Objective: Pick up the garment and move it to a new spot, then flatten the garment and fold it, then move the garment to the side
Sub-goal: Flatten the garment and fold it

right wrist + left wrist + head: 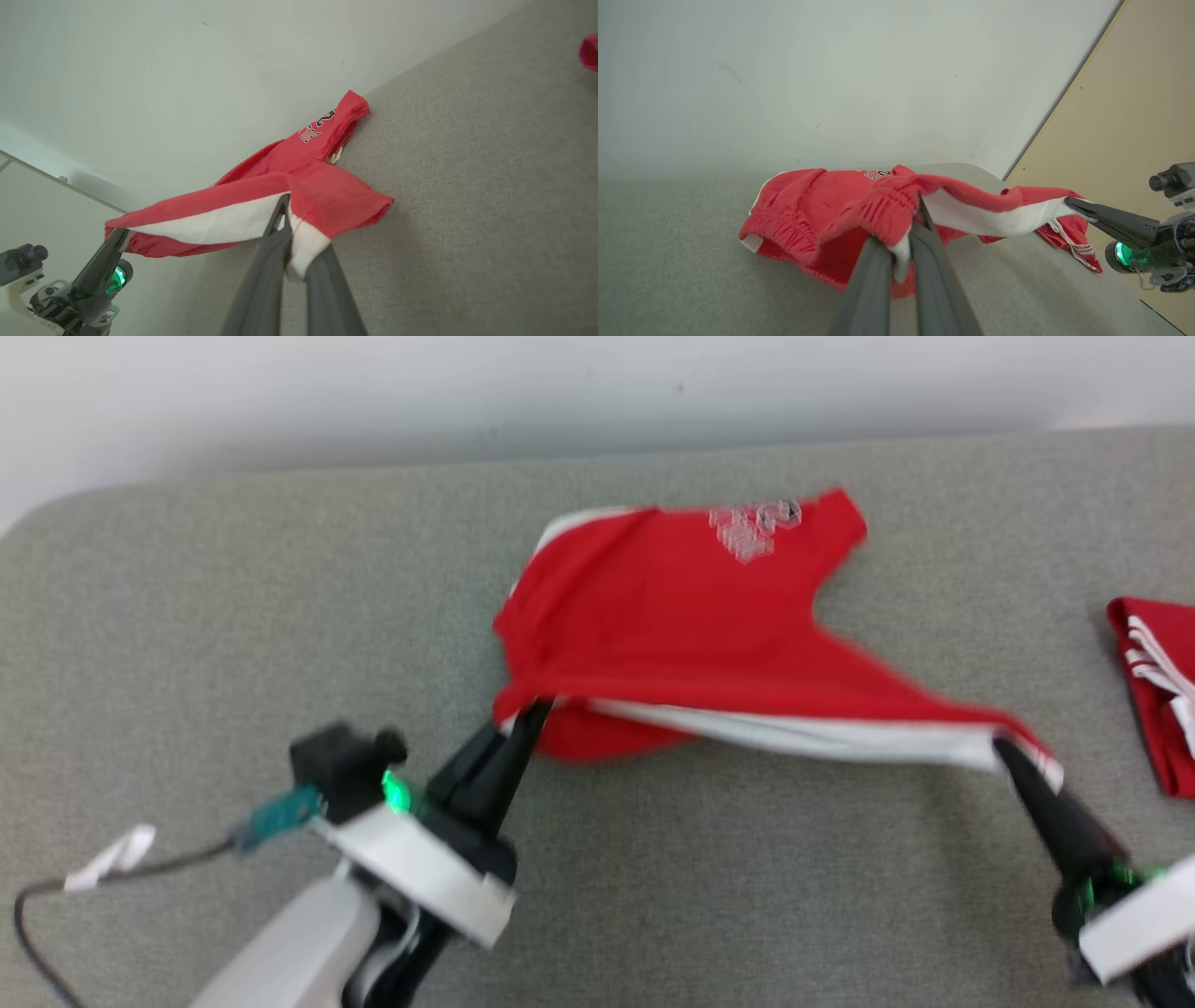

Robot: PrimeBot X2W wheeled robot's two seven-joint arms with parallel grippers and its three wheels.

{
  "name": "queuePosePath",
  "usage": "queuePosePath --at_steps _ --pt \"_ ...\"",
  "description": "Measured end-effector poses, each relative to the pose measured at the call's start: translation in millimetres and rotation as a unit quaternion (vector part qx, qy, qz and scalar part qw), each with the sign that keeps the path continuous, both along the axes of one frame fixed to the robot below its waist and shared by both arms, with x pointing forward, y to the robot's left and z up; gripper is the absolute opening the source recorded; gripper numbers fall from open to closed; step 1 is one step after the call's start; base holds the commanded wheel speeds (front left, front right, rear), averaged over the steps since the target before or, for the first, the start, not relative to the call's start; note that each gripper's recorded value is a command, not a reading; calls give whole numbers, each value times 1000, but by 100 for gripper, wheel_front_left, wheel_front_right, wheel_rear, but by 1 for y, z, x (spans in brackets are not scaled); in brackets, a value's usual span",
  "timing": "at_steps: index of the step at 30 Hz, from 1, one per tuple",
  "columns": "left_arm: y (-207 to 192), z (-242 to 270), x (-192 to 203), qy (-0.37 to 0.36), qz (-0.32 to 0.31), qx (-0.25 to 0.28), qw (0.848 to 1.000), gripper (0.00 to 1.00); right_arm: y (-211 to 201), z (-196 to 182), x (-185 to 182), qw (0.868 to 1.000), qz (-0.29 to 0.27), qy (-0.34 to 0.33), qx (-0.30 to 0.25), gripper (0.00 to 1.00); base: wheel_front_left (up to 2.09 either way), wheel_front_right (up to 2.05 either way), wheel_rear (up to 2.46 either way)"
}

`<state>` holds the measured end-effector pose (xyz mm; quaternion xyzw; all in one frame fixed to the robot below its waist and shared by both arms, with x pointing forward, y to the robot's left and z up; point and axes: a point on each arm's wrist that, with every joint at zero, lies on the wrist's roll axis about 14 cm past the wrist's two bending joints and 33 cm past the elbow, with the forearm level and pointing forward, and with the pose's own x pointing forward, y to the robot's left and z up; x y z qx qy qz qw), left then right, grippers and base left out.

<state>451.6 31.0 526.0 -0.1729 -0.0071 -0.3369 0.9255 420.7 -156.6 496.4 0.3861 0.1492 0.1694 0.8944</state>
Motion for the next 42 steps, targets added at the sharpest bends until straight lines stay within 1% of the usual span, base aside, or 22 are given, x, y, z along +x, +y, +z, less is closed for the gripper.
queuePosePath --at_steps 3,6,8,12,17,19,25,30,34,38,42 --pt "8 -7 -28 17 5 0 1000 0 -7 -9 -33 1000 10 24 -16 0 0 0 0" --pt "9 -13 -58 39 5 -7 999 0 -15 -18 -62 998 12 48 -31 0 0 0 0" --pt "8 -21 -79 55 2 -3 999 0 -17 -26 -81 997 18 67 -36 0 0 0 0" --pt "8 -43 -117 112 11 -10 994 0 -21 -40 -116 993 26 107 -40 0 0 0 0" --pt "16 -66 -151 171 28 -12 985 0 -28 -56 -149 987 29 152 -48 0 0 0 0" --pt "15 -68 -161 187 30 -22 982 0 -29 -63 -163 983 33 174 -51 0 0 0 0" --pt "18 -64 -178 205 30 -34 978 0 -30 -66 -183 977 47 203 -44 0 0 0 0" --pt "19 -53 -175 209 29 -54 976 0 -35 -48 -162 983 50 168 -55 0 0 0 0" --pt "13 -33 -157 214 23 -111 970 0 -32 -28 -124 988 67 126 -62 0 0 0 0" --pt "13 -19 -134 229 21 -154 961 0 -27 -14 -83 987 94 101 -86 0 0 0 0" --pt "16 -12 -111 242 20 -171 955 0 -16 -9 -39 983 124 92 -103 0 0 0 0"
